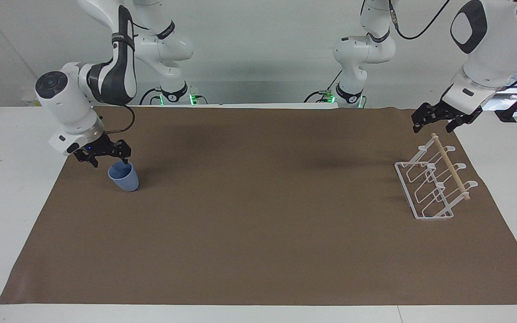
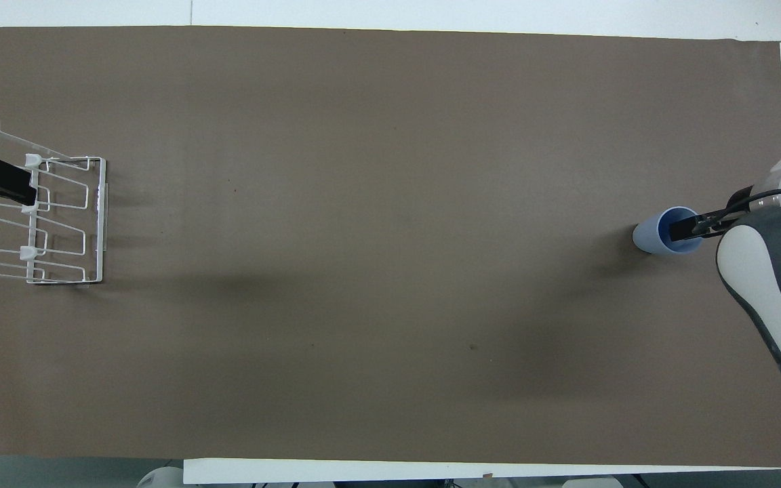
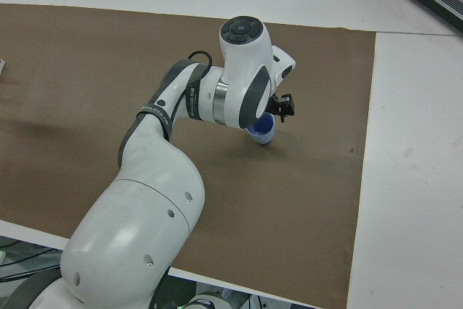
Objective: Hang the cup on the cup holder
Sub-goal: 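Reach the right gripper down and grasp the light blue cup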
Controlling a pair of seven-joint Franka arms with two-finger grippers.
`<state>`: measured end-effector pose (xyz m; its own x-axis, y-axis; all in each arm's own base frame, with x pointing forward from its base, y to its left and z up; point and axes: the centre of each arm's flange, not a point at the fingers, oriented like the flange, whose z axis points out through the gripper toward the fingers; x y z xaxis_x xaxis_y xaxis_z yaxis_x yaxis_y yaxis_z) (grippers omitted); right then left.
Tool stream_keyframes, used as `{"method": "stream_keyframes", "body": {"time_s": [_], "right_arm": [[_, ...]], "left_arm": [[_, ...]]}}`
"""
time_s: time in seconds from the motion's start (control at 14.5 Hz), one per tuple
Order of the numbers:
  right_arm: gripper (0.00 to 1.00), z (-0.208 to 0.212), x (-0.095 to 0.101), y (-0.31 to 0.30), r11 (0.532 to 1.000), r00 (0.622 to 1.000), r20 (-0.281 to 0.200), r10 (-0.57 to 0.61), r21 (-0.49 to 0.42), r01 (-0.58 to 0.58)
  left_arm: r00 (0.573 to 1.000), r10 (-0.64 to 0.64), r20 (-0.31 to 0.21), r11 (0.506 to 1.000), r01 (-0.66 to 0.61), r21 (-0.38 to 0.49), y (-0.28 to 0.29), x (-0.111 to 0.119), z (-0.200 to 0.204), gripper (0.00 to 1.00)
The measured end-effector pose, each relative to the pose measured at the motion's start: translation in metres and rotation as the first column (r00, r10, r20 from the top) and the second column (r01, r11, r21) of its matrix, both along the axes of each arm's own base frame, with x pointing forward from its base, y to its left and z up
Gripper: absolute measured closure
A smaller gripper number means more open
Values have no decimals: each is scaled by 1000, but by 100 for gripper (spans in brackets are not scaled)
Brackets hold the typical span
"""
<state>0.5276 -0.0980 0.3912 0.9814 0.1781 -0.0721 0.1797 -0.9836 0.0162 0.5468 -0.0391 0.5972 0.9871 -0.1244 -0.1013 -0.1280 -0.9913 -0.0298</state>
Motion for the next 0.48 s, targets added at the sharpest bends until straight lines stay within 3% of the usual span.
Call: {"method": "stream_keyframes", "body": {"time_s": [0.14,0.48], "right_arm": [[0,-12,-2,-16,1000,1000,-14,20,18,-19],[2,-28,-2,-25,999,1000,7,21,27,-22]], "left_arm": [[1000,0,0,1000,0,0,0,0,0,0],[1000,0,0,1000,0,0,0,0,0,0]]}}
